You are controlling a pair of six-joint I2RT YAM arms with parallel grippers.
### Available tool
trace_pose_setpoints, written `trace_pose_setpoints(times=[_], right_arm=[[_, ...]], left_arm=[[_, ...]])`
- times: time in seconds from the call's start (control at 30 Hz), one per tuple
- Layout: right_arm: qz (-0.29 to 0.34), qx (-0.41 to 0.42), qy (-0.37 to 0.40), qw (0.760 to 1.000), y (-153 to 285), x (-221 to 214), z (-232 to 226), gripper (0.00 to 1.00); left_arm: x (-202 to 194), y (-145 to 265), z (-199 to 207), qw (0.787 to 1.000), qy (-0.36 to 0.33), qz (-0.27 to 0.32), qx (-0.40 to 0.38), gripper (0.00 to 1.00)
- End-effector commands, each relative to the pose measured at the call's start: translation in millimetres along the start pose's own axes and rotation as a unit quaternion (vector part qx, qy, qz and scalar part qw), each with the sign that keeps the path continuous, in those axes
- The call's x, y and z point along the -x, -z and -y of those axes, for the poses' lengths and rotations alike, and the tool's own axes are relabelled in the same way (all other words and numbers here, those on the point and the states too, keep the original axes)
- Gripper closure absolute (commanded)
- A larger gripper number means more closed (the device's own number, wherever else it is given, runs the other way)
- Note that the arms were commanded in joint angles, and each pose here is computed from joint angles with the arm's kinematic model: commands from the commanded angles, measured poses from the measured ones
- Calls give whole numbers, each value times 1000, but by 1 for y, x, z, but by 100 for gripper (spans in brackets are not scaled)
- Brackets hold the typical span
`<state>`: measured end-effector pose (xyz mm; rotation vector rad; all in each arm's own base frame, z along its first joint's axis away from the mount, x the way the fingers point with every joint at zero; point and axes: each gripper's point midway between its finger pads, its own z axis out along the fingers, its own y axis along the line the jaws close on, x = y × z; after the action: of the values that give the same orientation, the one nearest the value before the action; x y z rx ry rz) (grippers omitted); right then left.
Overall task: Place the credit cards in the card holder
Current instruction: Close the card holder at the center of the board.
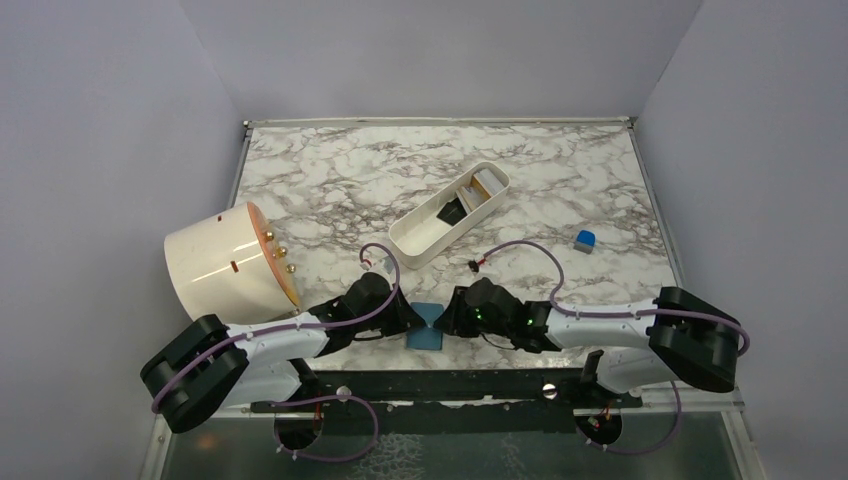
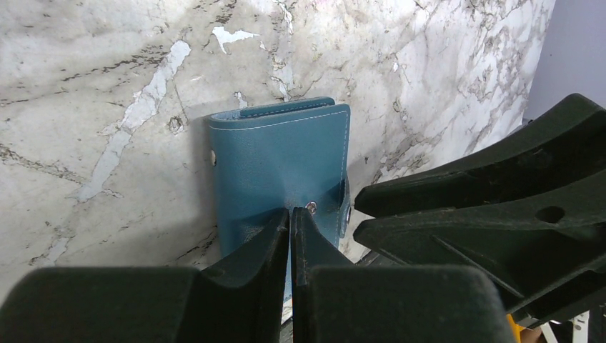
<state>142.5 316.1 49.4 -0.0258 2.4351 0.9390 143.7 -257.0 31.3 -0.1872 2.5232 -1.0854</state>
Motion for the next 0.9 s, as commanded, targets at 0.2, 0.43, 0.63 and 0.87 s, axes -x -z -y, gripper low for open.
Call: trace_pose_setpoints(times=[0.2,0.43,0.63,0.87], right_arm=[[12,5,27,1000,-11,6,-8,75],[6,12,37,999,-12,7,-15,76],[13,7,41,999,-10,11,-14,78],[-7,-6,36,999,-18,-1,-5,81]], left_arm=[[-20,1,-33,998,-6,-29,56,90],[-20,2,-35,998,-5,-27,57,90],[-20,1,-34,998,-5,-27,56,90],[-20,0,-33,998,-6,-29,56,90]])
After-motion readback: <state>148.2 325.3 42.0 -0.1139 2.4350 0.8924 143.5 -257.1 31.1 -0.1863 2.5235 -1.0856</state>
